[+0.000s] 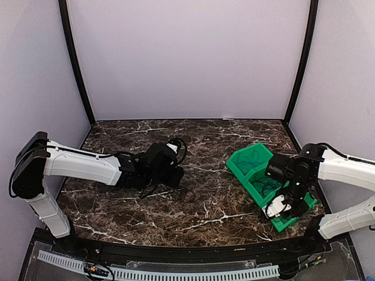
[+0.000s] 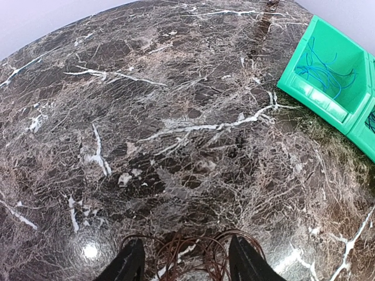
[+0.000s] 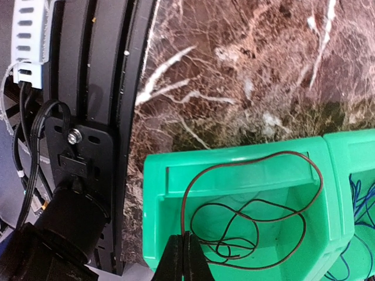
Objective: Untangle the cables
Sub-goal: Adjust the untangled cable in the bin.
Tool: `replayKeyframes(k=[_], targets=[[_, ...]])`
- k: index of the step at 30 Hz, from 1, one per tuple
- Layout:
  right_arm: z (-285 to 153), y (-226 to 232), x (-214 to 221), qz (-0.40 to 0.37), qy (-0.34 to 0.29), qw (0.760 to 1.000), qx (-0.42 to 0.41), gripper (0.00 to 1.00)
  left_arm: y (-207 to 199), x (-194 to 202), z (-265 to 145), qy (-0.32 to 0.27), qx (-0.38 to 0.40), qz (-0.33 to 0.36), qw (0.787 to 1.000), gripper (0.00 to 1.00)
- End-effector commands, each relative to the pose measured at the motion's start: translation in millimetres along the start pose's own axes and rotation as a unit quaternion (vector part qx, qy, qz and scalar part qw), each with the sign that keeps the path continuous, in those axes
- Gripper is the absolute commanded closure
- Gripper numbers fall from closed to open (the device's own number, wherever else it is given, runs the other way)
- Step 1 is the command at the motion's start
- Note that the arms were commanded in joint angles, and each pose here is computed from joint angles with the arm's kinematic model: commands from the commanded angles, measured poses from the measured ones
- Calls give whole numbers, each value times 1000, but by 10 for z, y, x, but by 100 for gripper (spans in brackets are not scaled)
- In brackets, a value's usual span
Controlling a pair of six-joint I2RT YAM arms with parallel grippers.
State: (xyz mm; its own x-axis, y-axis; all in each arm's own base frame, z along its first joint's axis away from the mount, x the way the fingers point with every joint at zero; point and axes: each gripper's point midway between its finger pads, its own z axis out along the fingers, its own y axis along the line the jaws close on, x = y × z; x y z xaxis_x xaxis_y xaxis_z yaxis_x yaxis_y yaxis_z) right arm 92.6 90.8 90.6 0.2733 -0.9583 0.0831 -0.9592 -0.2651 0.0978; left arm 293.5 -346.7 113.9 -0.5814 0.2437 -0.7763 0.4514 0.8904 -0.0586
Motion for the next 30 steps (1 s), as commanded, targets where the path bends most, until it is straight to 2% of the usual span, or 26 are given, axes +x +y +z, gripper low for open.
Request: replayKeyframes(k=[1,10,17,21,22,24,30], targets=[[-47,-194,219,21,32,999,25,100,72,-22,-30,-2,-13,3,1000,48],[331,-286,724,100,94,990,-18,100,364,121,-124,18,-56,-9,998,44],[193,-532,821,133,95,987,8,100,396,197,-127,22,-53,-19,998,44],[316,-542,956,145,130,981,16,100,386,208,-96,25,-53,-19,998,44],[327,-552,957,148,129,980,18,98,382,203,-95,25,-52,-20,998,44],[276,-583,912,151,111,982,25,82,383,206,-104,28,-51,-24,998,44],[-311,-587,585,129,-3,991,40,48,466,241,-194,46,-56,-48,996,39]])
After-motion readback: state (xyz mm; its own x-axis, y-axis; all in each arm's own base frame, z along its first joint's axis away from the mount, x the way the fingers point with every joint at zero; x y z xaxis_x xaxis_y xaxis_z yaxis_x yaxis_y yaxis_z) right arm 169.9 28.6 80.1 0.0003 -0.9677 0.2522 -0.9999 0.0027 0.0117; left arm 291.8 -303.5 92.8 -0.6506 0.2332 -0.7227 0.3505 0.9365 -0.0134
